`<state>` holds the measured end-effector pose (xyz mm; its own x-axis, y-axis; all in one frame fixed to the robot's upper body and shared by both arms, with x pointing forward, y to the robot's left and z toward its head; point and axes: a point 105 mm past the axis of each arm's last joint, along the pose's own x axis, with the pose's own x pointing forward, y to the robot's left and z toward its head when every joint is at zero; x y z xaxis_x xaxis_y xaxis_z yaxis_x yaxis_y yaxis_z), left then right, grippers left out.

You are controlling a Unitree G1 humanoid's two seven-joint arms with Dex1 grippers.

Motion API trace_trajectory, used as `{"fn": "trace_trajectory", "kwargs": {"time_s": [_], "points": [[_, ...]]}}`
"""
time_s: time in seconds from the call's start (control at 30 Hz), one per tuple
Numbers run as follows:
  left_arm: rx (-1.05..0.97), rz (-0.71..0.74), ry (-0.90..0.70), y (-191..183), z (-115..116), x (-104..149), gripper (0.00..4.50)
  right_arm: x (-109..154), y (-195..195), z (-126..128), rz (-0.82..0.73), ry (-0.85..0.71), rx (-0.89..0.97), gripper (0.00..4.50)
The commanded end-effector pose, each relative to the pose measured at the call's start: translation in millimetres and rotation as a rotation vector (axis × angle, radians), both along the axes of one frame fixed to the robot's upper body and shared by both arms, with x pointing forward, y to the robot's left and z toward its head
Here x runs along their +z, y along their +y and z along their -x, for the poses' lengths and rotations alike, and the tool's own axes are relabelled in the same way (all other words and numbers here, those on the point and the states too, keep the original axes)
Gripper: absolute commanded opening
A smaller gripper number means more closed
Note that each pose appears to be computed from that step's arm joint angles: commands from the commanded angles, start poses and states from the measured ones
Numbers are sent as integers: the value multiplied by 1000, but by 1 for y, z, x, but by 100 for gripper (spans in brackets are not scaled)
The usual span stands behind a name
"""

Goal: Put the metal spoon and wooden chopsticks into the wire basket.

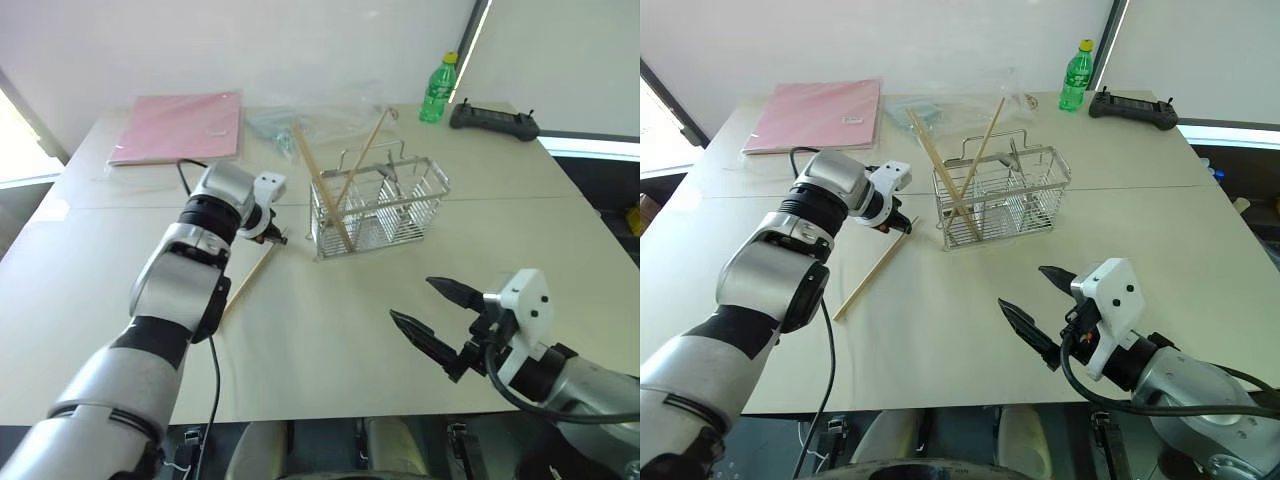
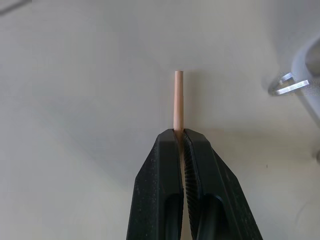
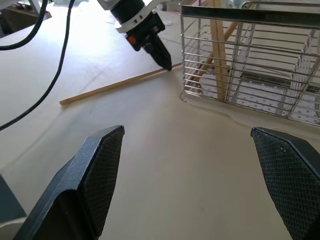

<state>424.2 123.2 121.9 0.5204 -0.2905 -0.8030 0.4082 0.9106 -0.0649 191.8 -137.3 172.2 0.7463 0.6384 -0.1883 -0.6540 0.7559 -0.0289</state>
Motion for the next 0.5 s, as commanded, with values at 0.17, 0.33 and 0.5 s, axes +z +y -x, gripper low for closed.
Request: {"fn": "trace_trajectory", "kwargs": {"time_s": [0.17, 0.33, 0.5], "points": [[165, 109, -436, 33, -45, 87, 8, 6, -5, 3, 40, 13, 62, 418], [198, 263, -743, 60, -52, 168, 8, 8, -11, 4, 60, 38, 78, 418], [-50, 700, -1096, 38, -9, 312, 8, 10, -15, 4, 67, 45, 83, 418]]}}
